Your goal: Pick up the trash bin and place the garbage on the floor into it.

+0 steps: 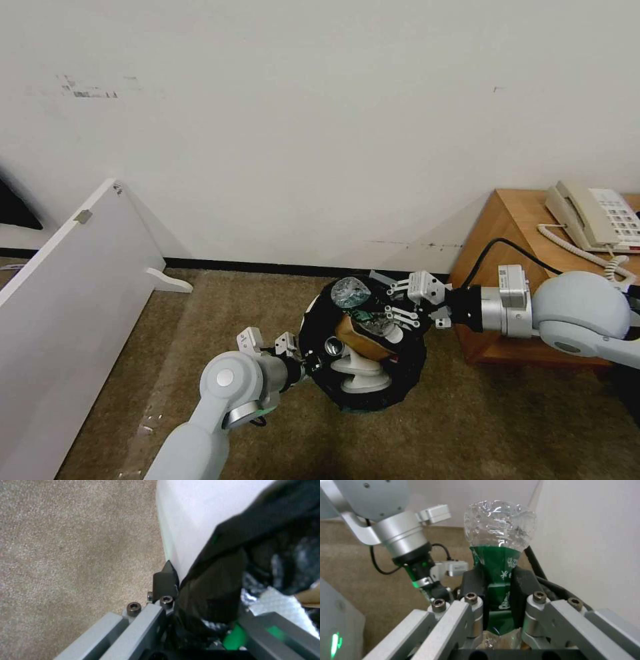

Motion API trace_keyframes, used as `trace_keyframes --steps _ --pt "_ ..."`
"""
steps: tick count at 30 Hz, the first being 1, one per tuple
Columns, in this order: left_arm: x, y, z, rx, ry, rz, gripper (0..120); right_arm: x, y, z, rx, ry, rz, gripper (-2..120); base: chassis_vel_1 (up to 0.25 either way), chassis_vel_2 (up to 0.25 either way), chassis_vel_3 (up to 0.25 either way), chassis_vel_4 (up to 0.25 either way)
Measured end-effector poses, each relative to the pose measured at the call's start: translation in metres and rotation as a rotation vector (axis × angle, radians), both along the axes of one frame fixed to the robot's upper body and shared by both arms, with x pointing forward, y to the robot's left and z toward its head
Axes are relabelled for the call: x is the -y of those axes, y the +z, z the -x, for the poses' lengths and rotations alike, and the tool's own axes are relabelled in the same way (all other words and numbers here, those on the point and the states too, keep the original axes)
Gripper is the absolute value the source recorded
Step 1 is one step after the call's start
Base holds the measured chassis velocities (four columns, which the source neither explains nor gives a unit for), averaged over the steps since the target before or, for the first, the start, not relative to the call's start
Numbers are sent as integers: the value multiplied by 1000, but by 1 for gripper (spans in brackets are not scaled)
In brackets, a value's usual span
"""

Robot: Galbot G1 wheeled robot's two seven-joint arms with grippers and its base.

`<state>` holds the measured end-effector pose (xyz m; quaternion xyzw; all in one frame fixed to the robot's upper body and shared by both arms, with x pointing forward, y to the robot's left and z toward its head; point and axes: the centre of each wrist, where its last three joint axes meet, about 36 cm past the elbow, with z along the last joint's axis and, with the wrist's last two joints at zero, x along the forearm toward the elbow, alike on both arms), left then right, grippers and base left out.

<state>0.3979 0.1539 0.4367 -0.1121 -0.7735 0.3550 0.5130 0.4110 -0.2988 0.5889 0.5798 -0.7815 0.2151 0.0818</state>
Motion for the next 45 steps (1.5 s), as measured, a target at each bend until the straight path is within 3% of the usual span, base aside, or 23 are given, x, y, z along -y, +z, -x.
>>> trace_keyframes --steps 18,45 --pt "10 -9 -6 -9 18 21 0 -29 -29 -10 -57 108 35 12 0 0 0 0" --pt "-3 -13 -6 -16 32 22 0 -22 -71 -48 -57 104 94 20 0 0 0 0"
